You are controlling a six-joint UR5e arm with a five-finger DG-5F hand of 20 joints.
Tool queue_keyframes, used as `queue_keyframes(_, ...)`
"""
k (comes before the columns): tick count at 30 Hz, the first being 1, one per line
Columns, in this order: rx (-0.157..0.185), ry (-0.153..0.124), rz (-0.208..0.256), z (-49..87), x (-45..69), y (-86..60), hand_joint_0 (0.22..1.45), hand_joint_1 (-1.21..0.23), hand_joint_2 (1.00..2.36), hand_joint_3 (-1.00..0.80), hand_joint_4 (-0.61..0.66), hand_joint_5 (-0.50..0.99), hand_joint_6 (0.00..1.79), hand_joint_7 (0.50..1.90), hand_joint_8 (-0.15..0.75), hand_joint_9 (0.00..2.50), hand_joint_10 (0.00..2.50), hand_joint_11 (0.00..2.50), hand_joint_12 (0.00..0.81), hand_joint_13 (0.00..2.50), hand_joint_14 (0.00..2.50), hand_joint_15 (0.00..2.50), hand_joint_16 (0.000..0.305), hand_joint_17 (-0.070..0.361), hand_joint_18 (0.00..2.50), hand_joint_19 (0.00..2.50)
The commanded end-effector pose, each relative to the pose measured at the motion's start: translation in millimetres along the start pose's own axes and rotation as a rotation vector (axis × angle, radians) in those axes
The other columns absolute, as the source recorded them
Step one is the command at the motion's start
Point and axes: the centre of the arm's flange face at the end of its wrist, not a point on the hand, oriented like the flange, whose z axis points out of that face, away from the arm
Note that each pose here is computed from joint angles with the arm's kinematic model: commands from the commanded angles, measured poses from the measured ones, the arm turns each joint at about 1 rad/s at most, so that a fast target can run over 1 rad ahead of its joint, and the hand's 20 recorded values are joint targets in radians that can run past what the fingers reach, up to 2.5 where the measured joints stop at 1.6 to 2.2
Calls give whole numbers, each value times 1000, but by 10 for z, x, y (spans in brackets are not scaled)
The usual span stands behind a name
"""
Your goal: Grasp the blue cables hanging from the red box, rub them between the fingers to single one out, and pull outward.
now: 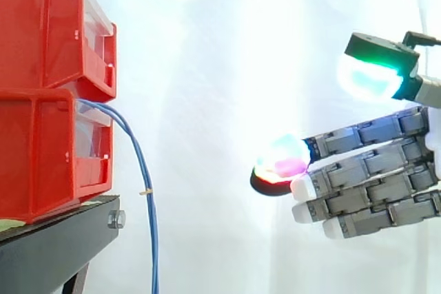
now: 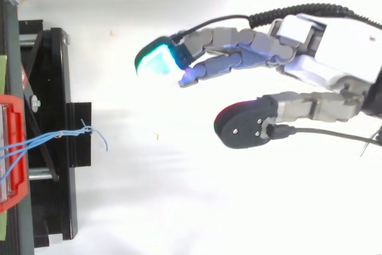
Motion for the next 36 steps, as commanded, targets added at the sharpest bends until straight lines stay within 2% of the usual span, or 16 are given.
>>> queue_keyframes(1, -4, 1, 3, 45, 88, -167, 503, -613, 1004, -426, 194, -211, 502, 738, 244, 362, 5, 159, 335, 222, 5, 155, 43, 98, 86, 197)
queue_keyframes(2, -9, -2, 3, 58, 97, -187, 504, -611, 1005, -430, 189, -213, 502, 741, 244, 353, 5, 180, 338, 274, 6, 181, 43, 97, 138, 231)
queue_keyframes(4, -21, -3, 15, 120, 184, -322, 487, -653, 1003, -440, 186, -225, 502, 768, 253, 334, 13, 395, 360, 480, 16, 390, 46, 104, 377, 423)
queue_keyframes(7, -35, -5, 9, 124, 216, -303, 480, -673, 1003, -457, 192, -230, 502, 783, 276, 365, 13, 564, 376, 571, 18, 544, 48, 107, 507, 535)
queue_keyframes(8, -40, -12, -16, 131, 242, -273, 480, -674, 1003, -462, 192, -230, 502, 783, 276, 366, 15, 574, 374, 571, 20, 549, 48, 107, 508, 534)
queue_keyframes(10, -45, -13, -26, 138, 254, -241, 478, -679, 1002, -464, 196, -230, 502, 788, 280, 369, 13, 581, 377, 558, 18, 556, 48, 108, 514, 522)
queue_keyframes(13, -50, -20, -53, 189, 291, -308, 476, -688, 1002, -467, 202, -231, 502, 787, 281, 358, 15, 564, 379, 462, 17, 489, 48, 107, 429, 457)
queue_keyframes(14, -55, -17, -53, 237, 340, -344, 475, -689, 1002, -465, 203, -231, 502, 789, 282, 358, 15, 564, 381, 459, 17, 484, 48, 108, 426, 455)
queue_keyframes(17, -49, -19, -35, 342, 372, -516, 477, -686, 1002, -463, 212, -227, 502, 792, 282, 360, 13, 535, 374, 375, 15, 414, 48, 108, 326, 386)
queue_keyframes(19, -53, -16, -14, 368, 390, -502, 479, -682, 1002, -463, 214, -224, 502, 789, 281, 357, 14, 501, 375, 324, 13, 367, 48, 109, 277, 329)
queue_keyframes(22, -47, -20, -20, 366, 374, -509, 482, -653, 1002, -458, 217, -221, 502, 794, 268, 271, 8, 307, 357, 117, 8, 223, 49, 109, 18, 212)
queue_keyframes(24, -52, -20, -18, 371, 377, -503, 482, -648, 1002, -456, 215, -220, 502, 794, 264, 245, 6, 235, 355, 77, 6, 184, 49, 109, 0, 167)
queue_keyframes(25, -44, -20, -33, 383, 384, -594, 484, -646, 1003, -456, 217, -219, 502, 796, 261, 228, 6, 199, 354, 61, 6, 170, 48, 109, 0, 161)
queue_keyframes(28, -60, -25, -34, 421, 399, -638, 485, -644, 1002, -458, 214, -219, 502, 790, 259, 213, 4, 156, 353, 46, 6, 166, 49, 110, 0, 147)
queue_keyframes(34, -87, -36, -58, 530, 453, -632, 486, -637, 1003, -456, 218, -216, 502, 789, 253, 211, 6, 133, 353, 40, 5, 160, 49, 110, 0, 142)
queue_keyframes(36, -86, -33, -59, 595, 512, -758, 489, -633, 1002, -456, 218, -213, 502, 786, 252, 227, 4, 145, 354, 39, 6, 156, 48, 109, 0, 146)
